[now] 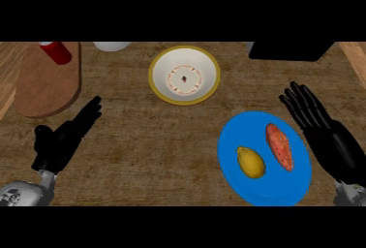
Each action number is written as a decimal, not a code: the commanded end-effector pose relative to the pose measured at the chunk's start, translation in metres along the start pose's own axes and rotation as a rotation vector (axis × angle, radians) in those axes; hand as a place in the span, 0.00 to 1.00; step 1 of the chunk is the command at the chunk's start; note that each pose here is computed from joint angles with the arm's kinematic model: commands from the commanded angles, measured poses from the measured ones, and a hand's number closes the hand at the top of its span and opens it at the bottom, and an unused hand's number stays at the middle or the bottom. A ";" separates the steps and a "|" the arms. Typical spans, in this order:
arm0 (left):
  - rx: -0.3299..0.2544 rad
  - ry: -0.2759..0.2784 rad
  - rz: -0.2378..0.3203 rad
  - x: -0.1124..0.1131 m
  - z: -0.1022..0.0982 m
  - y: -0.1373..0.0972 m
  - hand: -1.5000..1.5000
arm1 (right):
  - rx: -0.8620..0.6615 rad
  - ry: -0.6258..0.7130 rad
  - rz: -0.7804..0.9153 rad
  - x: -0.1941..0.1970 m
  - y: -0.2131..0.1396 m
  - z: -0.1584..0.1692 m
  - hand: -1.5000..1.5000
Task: Pick the lemon from the plate and place it in the bowl
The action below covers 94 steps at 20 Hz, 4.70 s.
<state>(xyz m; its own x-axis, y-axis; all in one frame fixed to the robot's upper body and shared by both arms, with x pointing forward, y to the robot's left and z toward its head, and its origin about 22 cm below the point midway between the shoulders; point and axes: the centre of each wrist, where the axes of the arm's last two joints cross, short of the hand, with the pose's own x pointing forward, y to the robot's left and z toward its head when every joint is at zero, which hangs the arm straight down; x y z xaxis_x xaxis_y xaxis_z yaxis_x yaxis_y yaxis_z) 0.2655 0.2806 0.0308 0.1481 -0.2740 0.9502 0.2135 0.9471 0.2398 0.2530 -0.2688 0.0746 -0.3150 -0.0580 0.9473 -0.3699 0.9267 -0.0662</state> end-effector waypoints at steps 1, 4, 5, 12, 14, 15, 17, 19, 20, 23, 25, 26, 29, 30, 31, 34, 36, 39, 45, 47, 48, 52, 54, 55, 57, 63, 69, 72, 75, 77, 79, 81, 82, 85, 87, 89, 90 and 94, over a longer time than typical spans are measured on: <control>0.081 -0.065 -0.013 0.011 0.005 0.010 0.50 | 0.168 -0.005 -0.085 -0.007 -0.006 -0.027 1.00; 0.169 -0.209 -0.067 0.048 -0.017 0.016 0.50 | 0.461 0.009 -0.235 -0.011 0.008 -0.035 1.00; 0.184 -0.249 -0.084 0.056 -0.017 0.022 0.50 | 0.533 0.019 -0.285 -0.016 0.012 -0.032 1.00; 0.286 -0.292 -0.081 0.070 -0.028 0.011 0.50 | 0.453 -0.067 -0.274 -0.043 -0.066 -0.047 0.00; 0.280 -0.261 -0.070 0.058 -0.025 0.001 0.50 | 0.564 -0.135 -0.226 -0.024 -0.084 -0.060 0.00; 0.279 -0.264 -0.060 0.060 -0.029 -0.001 0.50 | 0.617 -0.133 -0.190 -0.024 -0.079 -0.068 0.00; 0.319 -0.265 -0.085 0.067 -0.030 0.007 0.50 | 0.668 -0.152 -0.110 -0.003 -0.094 -0.073 0.00; 0.306 -0.273 -0.089 0.073 -0.027 0.006 0.50 | 0.724 -0.108 -0.007 0.006 -0.095 -0.082 0.00; 0.306 -0.260 -0.087 0.060 -0.032 -0.005 0.50 | 0.757 -0.106 0.033 0.019 -0.097 -0.094 0.00; 0.300 -0.272 -0.078 0.071 -0.030 -0.010 0.50 | 0.847 -0.083 0.182 0.030 -0.085 -0.106 0.00; 0.316 -0.256 -0.078 0.066 -0.034 -0.012 0.50 | 0.919 -0.080 0.304 0.043 -0.075 -0.115 0.00; 0.308 -0.256 -0.078 0.058 -0.027 -0.014 0.50 | 0.933 -0.069 0.355 0.050 -0.076 -0.122 0.00; 0.320 -0.245 -0.092 0.051 -0.027 -0.006 0.50 | 1.050 -0.055 0.445 0.047 -0.060 -0.122 0.00; 0.316 -0.247 -0.079 0.061 -0.028 -0.001 0.50 | 1.072 -0.057 0.488 0.046 -0.056 -0.125 0.00; 0.319 -0.251 -0.070 0.068 -0.029 -0.015 0.50 | 1.100 -0.053 0.503 0.036 -0.047 -0.126 0.00; 0.327 -0.249 -0.088 0.062 -0.030 -0.014 0.50 | 1.180 -0.059 0.542 0.033 -0.024 -0.141 0.00; 0.337 -0.232 -0.092 0.056 -0.025 0.005 0.50 | 1.239 -0.060 0.545 0.011 -0.012 -0.125 0.00; 0.347 -0.228 -0.089 0.047 -0.029 -0.005 0.50 | 1.314 -0.060 0.567 0.000 -0.005 -0.119 0.00; 0.357 -0.236 -0.084 0.046 -0.019 0.002 0.50 | 1.403 -0.014 0.726 -0.032 0.014 -0.109 0.00; 0.348 -0.220 -0.091 0.055 -0.013 0.000 0.50 | 1.422 0.010 0.790 -0.024 0.013 -0.121 0.00; 0.354 -0.212 -0.083 0.054 -0.016 0.004 0.50 | 1.422 0.021 0.820 -0.019 0.010 -0.123 0.00; 0.363 -0.215 -0.094 0.047 -0.022 0.001 0.50 | 1.395 0.063 0.839 -0.053 0.008 -0.120 0.00; 0.349 -0.221 -0.075 0.046 -0.023 0.000 0.50 | 1.412 0.034 0.846 -0.060 0.012 -0.109 0.00; 0.365 -0.235 -0.084 0.063 -0.007 0.001 0.50 | 1.423 0.064 0.842 -0.051 0.024 -0.116 0.00; 0.383 -0.220 -0.089 0.050 -0.019 0.006 0.50 | 1.414 0.051 0.826 -0.074 0.023 -0.100 0.00; 0.373 -0.232 -0.087 0.077 -0.022 -0.001 0.50 | 1.438 0.045 0.810 -0.095 0.031 -0.085 0.00; 0.381 -0.220 -0.089 0.036 -0.022 0.023 0.50 | 1.462 0.031 0.831 -0.110 0.052 -0.097 0.00; 0.363 -0.235 -0.069 0.049 -0.019 0.008 0.50 | 1.476 -0.095 0.876 -0.118 0.059 -0.091 1.00; 0.364 -0.218 -0.093 0.066 -0.005 -0.005 0.50 | 1.464 -0.098 0.857 -0.127 0.058 -0.090 1.00; 0.382 -0.209 -0.093 0.060 -0.016 0.016 0.50 | 1.468 -0.097 0.851 -0.116 0.068 -0.096 1.00; 0.394 -0.225 -0.087 0.051 -0.011 0.018 0.50 | 1.463 -0.121 0.820 -0.096 0.037 -0.090 1.00; 0.373 -0.216 -0.084 0.073 -0.026 0.000 0.50 | 1.452 -0.124 0.800 -0.106 0.067 -0.110 1.00; 0.373 -0.216 -0.081 0.044 -0.011 0.012 0.50 | 1.448 -0.125 0.780 -0.125 0.043 -0.082 1.00; 0.368 -0.216 -0.078 0.055 0.001 -0.004 0.50 | 1.345 -0.101 0.807 -0.122 0.121 -0.084 1.00; 0.371 -0.206 -0.090 0.053 -0.011 -0.004 0.50 | 1.244 0.014 0.830 -0.122 0.196 -0.089 1.00; 0.379 -0.202 -0.096 0.054 -0.011 0.002 0.50 | 1.152 0.084 0.842 -0.122 0.209 -0.082 1.00; 0.382 -0.205 -0.089 0.055 -0.012 0.002 0.50 | 1.104 0.120 0.841 -0.123 0.208 -0.079 1.00; 0.356 -0.202 -0.084 0.047 -0.013 -0.005 0.50 | 0.913 0.149 0.890 -0.101 0.228 -0.074 1.00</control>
<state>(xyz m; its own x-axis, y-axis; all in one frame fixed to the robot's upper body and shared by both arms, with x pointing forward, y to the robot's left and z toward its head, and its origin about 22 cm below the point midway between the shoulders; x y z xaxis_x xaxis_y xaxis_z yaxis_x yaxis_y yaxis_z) 0.2848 0.2617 0.0774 -0.0590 -0.3525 0.9339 -0.1453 0.9286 0.3413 0.2906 -0.0482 -0.0164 -0.7735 0.4482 0.4482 -0.5480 -0.1175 -0.8282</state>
